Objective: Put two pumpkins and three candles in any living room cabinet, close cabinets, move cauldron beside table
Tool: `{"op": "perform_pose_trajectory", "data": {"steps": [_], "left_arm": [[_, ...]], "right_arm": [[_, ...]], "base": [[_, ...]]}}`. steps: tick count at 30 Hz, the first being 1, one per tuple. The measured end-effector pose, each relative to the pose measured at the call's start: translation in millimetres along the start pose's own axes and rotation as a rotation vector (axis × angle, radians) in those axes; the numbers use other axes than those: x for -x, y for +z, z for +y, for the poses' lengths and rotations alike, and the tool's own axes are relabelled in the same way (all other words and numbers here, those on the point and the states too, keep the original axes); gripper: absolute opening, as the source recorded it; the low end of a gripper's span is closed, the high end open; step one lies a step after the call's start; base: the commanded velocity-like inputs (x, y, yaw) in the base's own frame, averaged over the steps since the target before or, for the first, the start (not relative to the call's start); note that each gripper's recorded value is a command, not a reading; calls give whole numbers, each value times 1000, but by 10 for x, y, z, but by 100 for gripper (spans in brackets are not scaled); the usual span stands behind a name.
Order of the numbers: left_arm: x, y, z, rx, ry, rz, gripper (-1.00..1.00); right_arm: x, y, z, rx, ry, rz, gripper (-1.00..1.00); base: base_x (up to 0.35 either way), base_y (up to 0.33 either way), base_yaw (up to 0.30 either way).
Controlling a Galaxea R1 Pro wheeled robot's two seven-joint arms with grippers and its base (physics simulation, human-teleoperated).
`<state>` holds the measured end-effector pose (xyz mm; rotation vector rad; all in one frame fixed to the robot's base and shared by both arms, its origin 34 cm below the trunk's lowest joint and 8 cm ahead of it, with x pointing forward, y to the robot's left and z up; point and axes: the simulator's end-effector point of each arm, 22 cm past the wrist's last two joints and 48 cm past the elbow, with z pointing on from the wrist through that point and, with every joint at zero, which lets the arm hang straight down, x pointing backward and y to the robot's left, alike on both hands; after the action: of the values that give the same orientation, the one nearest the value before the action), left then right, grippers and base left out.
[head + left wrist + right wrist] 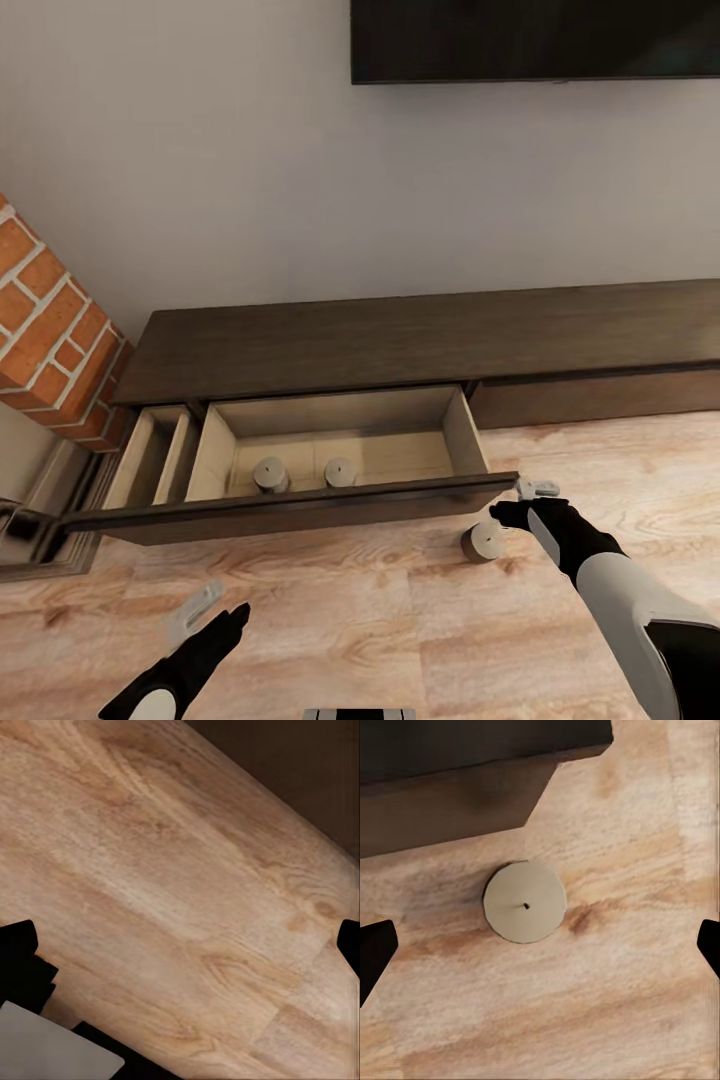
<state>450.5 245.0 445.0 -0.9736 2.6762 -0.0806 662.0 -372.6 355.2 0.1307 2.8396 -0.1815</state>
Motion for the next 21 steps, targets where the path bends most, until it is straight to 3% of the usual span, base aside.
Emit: {"op": "perform_pose_trajectory", "data": {"steps": [10, 17, 21], "left_arm": [[28, 6, 35, 10, -7, -4, 100], [39, 9, 41, 13, -6, -4, 100], [43, 8, 44, 14, -7, -5, 100]], "right_arm": [[-74, 11, 81, 17, -8, 9, 100], [-162, 18, 230, 46, -91, 26, 100], [-187, 19, 255, 50, -109, 31, 100]], "base": [[90, -99, 0], [8, -9, 0], [1, -1, 0]]}}
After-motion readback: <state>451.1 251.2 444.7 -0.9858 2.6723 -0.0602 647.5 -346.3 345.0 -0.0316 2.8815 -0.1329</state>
